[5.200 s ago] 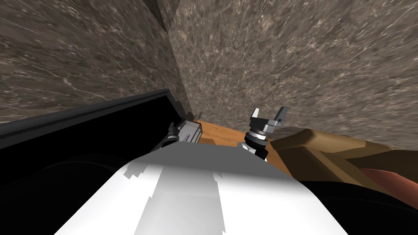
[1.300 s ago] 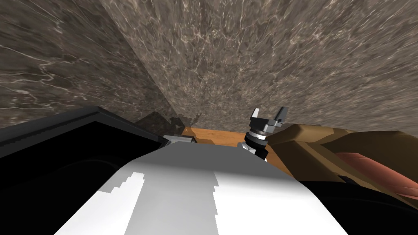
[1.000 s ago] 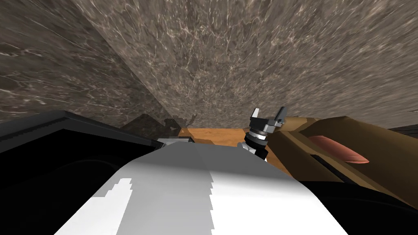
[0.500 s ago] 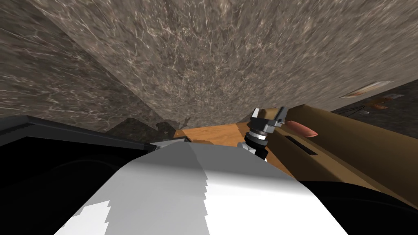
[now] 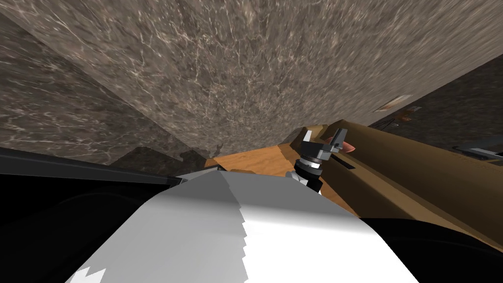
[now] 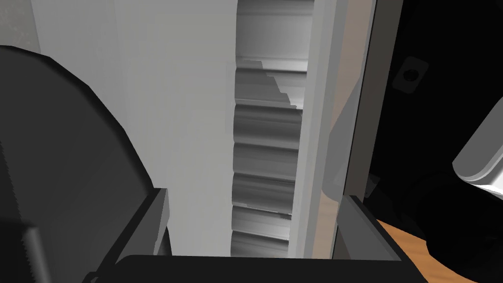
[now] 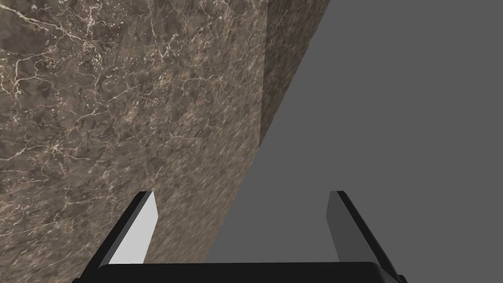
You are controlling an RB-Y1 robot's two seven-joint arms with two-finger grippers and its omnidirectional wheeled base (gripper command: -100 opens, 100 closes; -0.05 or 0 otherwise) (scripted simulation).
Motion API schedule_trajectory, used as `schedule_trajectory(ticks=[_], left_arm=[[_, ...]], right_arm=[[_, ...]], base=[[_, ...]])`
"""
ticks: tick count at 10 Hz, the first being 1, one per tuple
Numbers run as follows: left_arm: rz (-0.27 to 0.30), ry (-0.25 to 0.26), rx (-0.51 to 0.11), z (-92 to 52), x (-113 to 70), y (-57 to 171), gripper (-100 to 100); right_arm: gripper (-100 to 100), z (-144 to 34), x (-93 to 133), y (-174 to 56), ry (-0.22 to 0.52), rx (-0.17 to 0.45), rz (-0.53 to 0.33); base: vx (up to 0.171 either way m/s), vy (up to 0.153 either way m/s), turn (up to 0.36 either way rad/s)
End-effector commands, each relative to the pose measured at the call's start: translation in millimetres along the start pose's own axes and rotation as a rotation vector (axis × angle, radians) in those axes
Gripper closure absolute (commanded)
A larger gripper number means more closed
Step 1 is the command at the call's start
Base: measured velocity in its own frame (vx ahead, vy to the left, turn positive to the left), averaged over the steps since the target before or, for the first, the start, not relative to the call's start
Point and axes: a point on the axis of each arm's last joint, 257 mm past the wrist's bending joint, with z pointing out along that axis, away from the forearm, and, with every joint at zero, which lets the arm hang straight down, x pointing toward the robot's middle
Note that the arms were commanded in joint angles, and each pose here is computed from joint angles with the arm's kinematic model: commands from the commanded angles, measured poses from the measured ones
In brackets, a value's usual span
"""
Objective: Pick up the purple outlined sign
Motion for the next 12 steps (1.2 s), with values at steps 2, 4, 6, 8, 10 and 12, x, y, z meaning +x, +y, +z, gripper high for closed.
schedule_trajectory(ticks=[2,4,6,8,10,12], left_arm=[[-0.005,0.000,0.000,0.2,0.0,-0.4,100],[-0.006,-0.001,-0.002,0.2,-0.2,0.6,100],[-0.006,-0.001,-0.002,0.3,-0.1,0.7,100],[0.016,0.002,-0.003,-0.8,-0.1,2.6,100],[0.087,0.009,-0.012,-7.0,-3.1,11.4,100],[0.159,0.024,-0.022,-13.8,-1.9,20.8,100]], right_arm=[[0,-0.1,-0.1,0.0,0.000,0.000,0.000],[0,-0.1,-0.1,0.0,0.000,0.000,0.000],[0,-0.1,-0.1,0.0,0.000,0.000,0.000],[0,-0.1,-0.1,0.0,0.000,0.000,0.000],[0,-0.1,-0.2,0.0,0.000,0.000,-0.001],[0,-0.1,-0.2,0.0,0.000,0.000,-0.001]], base=[[-0.021,-0.015,-0.021],[0.000,0.000,0.000],[0.000,0.000,0.000],[0.027,0.013,0.104],[0.119,0.116,0.398],[0.132,0.115,0.353]])
